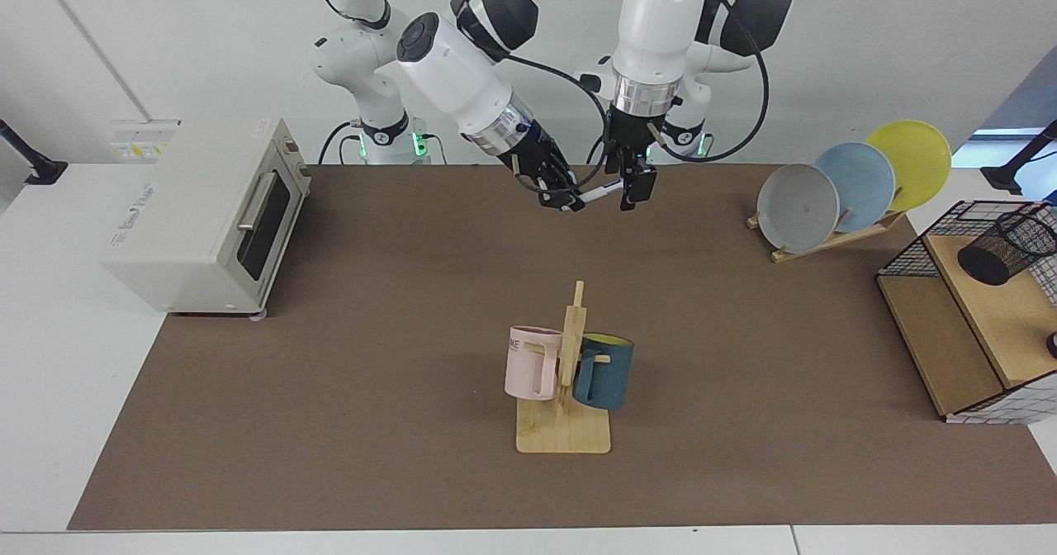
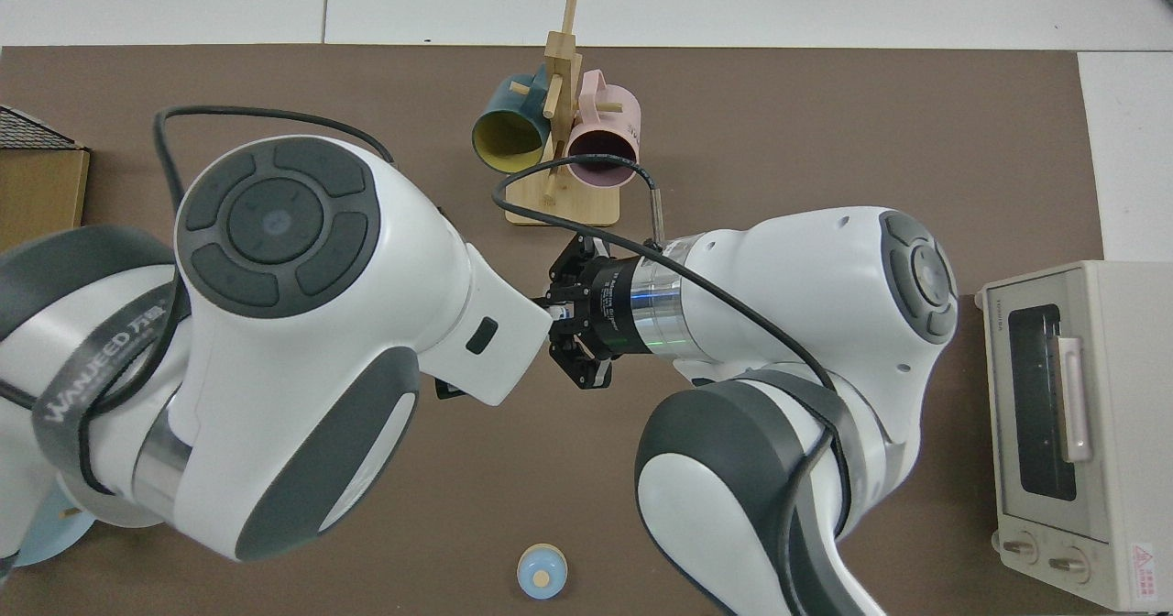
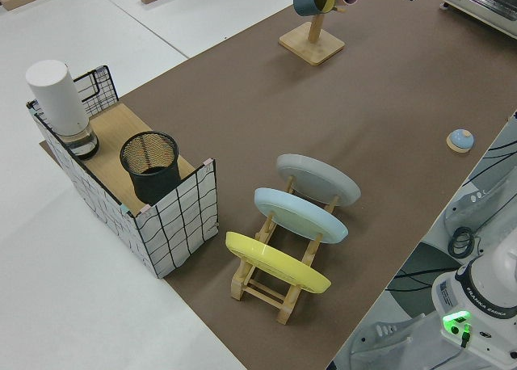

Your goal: Put markers into pen holder

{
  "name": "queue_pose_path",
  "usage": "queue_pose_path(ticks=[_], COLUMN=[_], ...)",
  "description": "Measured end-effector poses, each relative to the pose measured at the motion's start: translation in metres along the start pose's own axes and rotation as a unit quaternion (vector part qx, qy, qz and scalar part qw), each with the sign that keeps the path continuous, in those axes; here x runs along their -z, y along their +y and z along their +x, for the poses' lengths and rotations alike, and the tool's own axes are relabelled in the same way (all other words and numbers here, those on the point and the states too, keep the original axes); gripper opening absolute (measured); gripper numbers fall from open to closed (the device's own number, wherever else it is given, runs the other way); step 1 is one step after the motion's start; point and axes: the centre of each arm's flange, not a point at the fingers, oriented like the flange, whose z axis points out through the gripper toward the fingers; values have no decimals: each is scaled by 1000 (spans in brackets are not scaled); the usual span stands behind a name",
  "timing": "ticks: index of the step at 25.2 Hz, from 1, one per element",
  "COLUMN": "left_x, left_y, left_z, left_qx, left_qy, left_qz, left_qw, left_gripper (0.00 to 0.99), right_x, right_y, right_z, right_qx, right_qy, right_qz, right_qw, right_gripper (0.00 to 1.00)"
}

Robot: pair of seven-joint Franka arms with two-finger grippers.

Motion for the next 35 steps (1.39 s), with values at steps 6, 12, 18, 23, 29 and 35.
queue_pose_path(ticks=[6,12,18,23,29,35], left_x=[-1,0,-1,-3,-11,-19], left_y=[1,2,-1,-7,-33,-61], left_z=[0,0,-5,-16,-61,-129], left_qx=[4,2,9,22,68,127], left_qy=[-2,-2,-4,-13,-30,-59], left_qz=[-3,-8,-10,-17,-29,-29], left_qw=[1000,1000,1000,1000,997,990], left_gripper=[330,176,176,176,176,176], right_x=[0,0,0,6,45,101], right_y=[0,0,0,7,2,-14], right_z=[0,0,3,8,42,96], right_qx=[0,16,25,95,210,336], right_qy=[0,1,13,62,103,153], right_qz=[0,0,-2,-23,-65,-89], right_qw=[1000,1000,1000,993,970,925], right_gripper=[167,167,529,855,1000,1000])
